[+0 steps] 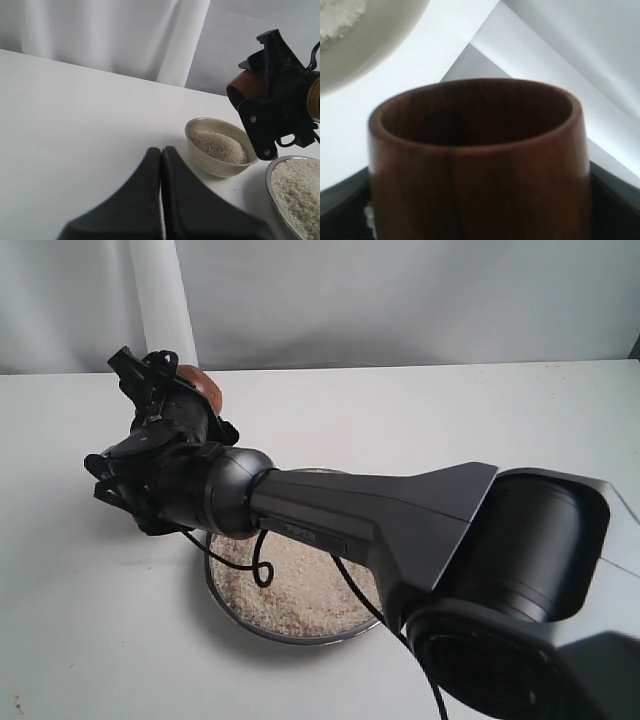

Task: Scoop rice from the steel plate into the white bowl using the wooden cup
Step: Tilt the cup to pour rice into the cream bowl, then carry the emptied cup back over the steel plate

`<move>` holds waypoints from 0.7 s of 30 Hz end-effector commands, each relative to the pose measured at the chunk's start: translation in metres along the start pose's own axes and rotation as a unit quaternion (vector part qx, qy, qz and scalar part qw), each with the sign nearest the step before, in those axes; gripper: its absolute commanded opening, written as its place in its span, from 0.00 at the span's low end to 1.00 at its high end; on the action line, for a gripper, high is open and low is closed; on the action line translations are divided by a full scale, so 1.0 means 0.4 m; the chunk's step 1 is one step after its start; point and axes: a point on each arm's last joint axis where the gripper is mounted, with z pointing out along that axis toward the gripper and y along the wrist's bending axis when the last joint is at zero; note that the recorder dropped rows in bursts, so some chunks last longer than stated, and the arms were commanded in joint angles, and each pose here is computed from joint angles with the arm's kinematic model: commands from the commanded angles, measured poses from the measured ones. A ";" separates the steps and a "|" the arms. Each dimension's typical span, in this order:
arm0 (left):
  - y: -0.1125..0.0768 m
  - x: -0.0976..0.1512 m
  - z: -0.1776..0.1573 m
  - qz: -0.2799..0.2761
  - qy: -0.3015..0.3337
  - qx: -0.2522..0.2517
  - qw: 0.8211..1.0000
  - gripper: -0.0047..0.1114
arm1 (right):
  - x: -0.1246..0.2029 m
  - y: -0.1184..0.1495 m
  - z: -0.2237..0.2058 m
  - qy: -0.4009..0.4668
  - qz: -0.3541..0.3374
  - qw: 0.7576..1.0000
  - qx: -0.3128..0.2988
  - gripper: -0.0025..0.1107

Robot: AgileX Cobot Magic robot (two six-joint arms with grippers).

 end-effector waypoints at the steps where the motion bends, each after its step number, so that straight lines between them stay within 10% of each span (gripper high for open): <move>1: -0.002 -0.003 -0.001 -0.003 -0.006 0.005 1.000 0.04 | 0.024 -0.028 -0.011 0.011 0.039 0.999 0.016 0.02; 15: -0.002 -0.003 -0.001 -0.003 -0.006 0.005 1.000 0.04 | 0.180 -0.130 -0.116 -0.084 0.380 0.914 -0.119 0.02; 21: -0.002 -0.003 -0.001 -0.003 -0.006 0.005 1.000 0.04 | 0.290 -0.151 -0.165 -0.100 0.418 0.883 -0.190 0.02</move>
